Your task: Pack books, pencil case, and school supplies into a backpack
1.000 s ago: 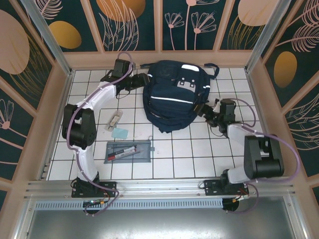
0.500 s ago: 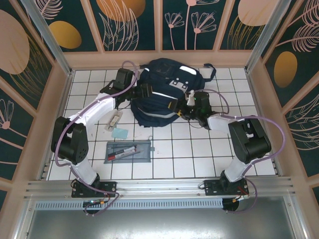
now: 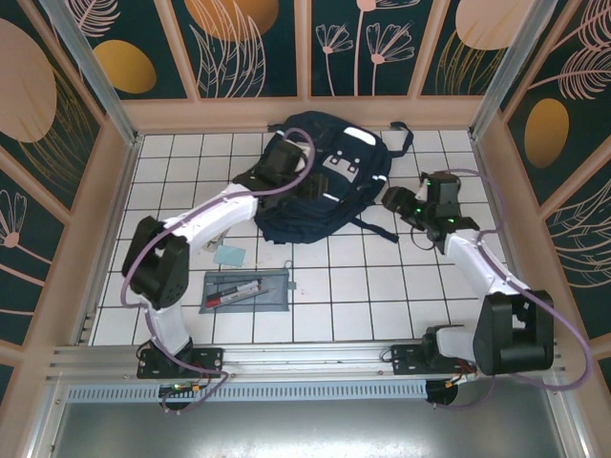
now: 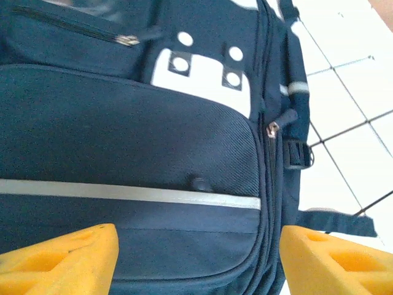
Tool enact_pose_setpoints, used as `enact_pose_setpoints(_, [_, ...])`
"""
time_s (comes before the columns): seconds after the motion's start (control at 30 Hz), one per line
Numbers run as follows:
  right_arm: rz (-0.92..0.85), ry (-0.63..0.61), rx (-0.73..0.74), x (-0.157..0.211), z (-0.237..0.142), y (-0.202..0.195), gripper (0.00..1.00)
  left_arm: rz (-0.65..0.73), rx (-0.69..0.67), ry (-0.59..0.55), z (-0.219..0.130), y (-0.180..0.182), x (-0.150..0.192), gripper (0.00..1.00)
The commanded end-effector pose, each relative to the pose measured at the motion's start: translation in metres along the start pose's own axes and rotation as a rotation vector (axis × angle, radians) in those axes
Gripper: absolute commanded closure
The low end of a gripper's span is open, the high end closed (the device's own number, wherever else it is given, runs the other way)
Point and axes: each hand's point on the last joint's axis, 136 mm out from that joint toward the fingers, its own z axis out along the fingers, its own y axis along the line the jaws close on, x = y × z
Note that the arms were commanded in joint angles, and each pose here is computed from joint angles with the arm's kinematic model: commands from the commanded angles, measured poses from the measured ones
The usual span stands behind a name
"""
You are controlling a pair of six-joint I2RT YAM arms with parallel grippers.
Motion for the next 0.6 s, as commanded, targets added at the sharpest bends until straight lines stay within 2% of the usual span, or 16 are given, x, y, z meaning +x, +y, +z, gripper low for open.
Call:
enact_pose_setpoints(0.0, [0.009,0.015,0.066,0.008,-0.006,-0.026,0.31,0.141,-0.008,0.01,0.019,-0.031,0.006,0.3])
enact_pose_setpoints(0.17, [0.044,0.009,0.052,0.005,-0.005,-0.035,0.31,0.306,0.015,0.064,0.05,-0.08,0.031,0.29])
enact_pose_setpoints(0.3, [0.067,0.015,0.042,0.007,-0.004,-0.041,0.31,0.377,0.002,0.114,0.075,-0.099,0.05,0.29])
enact_pose_setpoints(0.4, [0.075,0.021,0.041,0.01,-0.005,-0.044,0.31,0.412,-0.039,0.152,0.093,-0.096,0.064,0.29])
enact_pose_setpoints(0.57, [0.084,0.02,0.036,0.012,-0.007,-0.048,0.31,0.474,-0.213,0.178,0.12,-0.064,0.078,0.3])
